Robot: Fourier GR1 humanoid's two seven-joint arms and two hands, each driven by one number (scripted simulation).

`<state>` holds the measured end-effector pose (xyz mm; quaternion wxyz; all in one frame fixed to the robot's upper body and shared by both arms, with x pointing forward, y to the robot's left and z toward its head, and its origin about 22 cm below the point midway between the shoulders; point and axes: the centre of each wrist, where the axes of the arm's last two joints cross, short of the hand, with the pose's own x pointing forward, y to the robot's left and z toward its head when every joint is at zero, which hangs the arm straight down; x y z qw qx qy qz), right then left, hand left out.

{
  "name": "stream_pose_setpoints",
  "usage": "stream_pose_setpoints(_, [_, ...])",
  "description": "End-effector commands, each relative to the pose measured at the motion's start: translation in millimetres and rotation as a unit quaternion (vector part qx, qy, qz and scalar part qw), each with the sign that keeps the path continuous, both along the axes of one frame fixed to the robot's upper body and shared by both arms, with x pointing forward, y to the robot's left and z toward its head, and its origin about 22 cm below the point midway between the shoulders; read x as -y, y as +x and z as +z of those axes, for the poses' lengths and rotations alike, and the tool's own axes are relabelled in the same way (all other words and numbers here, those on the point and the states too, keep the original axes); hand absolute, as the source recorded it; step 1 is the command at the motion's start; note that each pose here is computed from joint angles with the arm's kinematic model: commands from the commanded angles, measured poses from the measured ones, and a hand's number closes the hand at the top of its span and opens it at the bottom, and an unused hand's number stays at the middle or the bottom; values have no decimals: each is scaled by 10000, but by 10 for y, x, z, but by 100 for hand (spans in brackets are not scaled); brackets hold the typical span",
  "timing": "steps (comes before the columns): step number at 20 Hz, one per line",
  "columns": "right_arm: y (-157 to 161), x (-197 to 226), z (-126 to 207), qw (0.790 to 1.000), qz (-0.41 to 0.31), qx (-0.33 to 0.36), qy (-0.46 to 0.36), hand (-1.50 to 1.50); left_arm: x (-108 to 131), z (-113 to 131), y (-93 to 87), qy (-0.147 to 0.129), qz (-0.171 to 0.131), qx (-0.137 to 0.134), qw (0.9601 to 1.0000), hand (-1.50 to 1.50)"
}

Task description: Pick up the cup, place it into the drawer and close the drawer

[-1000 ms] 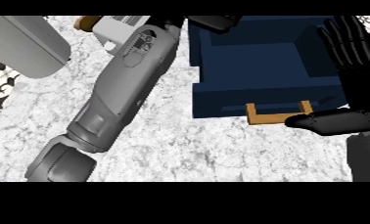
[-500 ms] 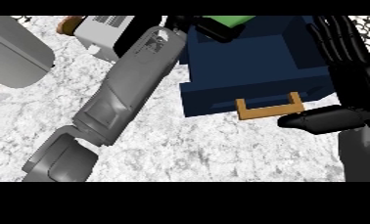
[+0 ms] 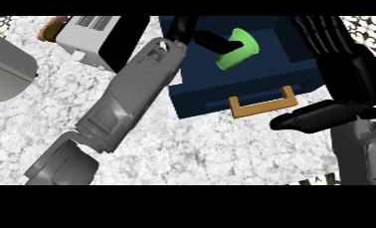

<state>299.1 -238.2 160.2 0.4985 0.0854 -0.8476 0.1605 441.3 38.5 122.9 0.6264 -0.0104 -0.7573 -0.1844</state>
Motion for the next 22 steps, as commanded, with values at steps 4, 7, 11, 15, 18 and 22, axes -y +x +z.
stream_pose_setpoints(4, [33,-284,59,9887,1492,16,-166,150,23,55,-27,-1023,-178,199,9944,-150])
stream_pose_setpoints(7, [11,-437,-85,9737,2241,-318,-264,150,38,116,-39,-1600,-301,422,9858,-150])
stream_pose_setpoints(11, [-56,-325,-82,9513,2554,-724,-1569,150,4,87,-20,-1825,75,649,9810,-150])
stream_pose_setpoints(15, [-101,-222,-150,9322,2263,-1058,-2619,-150,31,110,-25,-1879,194,699,9795,-150])
stream_pose_setpoints(18, [-195,-90,-165,9269,1722,-900,-3210,-150,13,119,-1,-1972,287,552,9784,-150])
stream_pose_setpoints(22, [-267,-255,-466,9162,1187,-917,-3717,-150,-73,-27,-7,-2117,311,541,9753,-150])
